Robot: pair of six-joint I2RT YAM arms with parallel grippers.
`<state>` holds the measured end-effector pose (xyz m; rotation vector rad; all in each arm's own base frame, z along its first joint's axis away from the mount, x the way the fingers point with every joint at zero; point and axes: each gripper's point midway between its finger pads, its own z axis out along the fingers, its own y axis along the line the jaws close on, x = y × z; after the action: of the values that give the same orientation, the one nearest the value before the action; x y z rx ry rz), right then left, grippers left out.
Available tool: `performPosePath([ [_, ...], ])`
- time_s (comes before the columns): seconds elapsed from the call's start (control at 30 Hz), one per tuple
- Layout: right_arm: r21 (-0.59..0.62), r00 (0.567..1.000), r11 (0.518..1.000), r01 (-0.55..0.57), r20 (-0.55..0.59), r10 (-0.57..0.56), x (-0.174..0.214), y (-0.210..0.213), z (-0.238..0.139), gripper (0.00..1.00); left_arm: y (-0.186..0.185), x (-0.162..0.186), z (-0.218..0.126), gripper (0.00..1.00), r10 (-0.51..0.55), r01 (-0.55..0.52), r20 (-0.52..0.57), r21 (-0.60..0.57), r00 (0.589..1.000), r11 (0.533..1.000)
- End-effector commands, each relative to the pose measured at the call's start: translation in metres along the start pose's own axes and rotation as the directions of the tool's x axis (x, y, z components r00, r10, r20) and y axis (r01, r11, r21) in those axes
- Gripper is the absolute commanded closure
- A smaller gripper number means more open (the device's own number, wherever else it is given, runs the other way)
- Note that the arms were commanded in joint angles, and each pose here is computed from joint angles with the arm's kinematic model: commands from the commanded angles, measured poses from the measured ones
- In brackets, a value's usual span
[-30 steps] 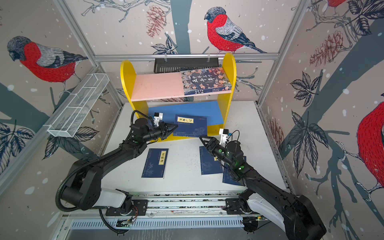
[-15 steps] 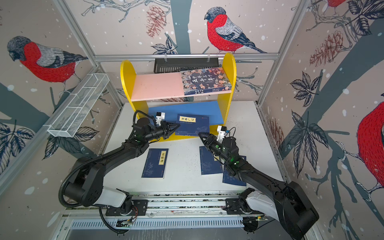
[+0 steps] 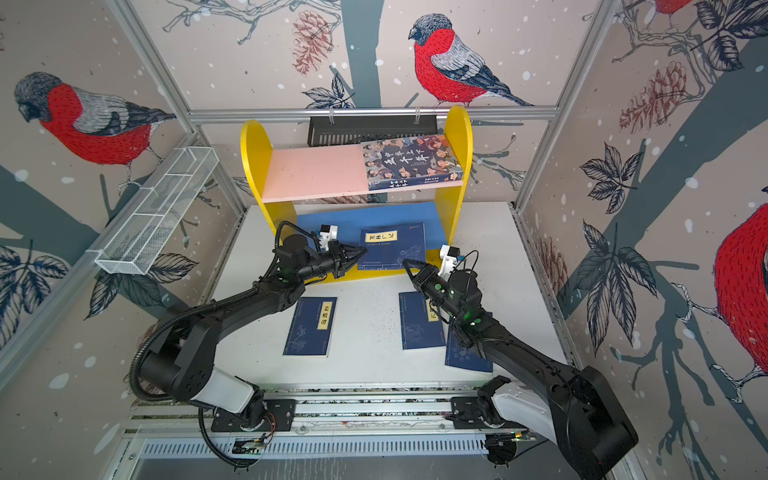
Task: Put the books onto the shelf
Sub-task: 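Slide the blue book deeper onto the blue shelf with both grippers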
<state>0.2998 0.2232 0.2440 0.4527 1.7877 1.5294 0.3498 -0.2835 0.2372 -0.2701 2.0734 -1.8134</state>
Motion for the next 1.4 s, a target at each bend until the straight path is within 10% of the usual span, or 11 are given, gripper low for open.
performPosePath([
  [0.0, 0.046, 0.998, 0.998, 0.035, 0.055, -0.038, -0.015, -0.01, -0.001, 0.89, -0.019, 0.003, -0.001, 0.92, 0.056, -0.054, -0.019, 0.08, 0.998, 0.995],
  [0.3, 0.07, 0.996, 0.997, 0.037, 0.082, -0.043, -0.036, -0.02, -0.005, 0.9, -0.007, -0.004, -0.009, 0.27, 0.04, -0.04, 0.013, 0.013, 0.999, 0.999],
  [1.37, 0.152, 0.997, 0.985, -0.078, 0.042, 0.072, -0.081, -0.084, 0.018, 0.87, -0.029, 0.004, -0.059, 0.25, 0.111, -0.116, 0.086, 0.058, 0.99, 0.992],
])
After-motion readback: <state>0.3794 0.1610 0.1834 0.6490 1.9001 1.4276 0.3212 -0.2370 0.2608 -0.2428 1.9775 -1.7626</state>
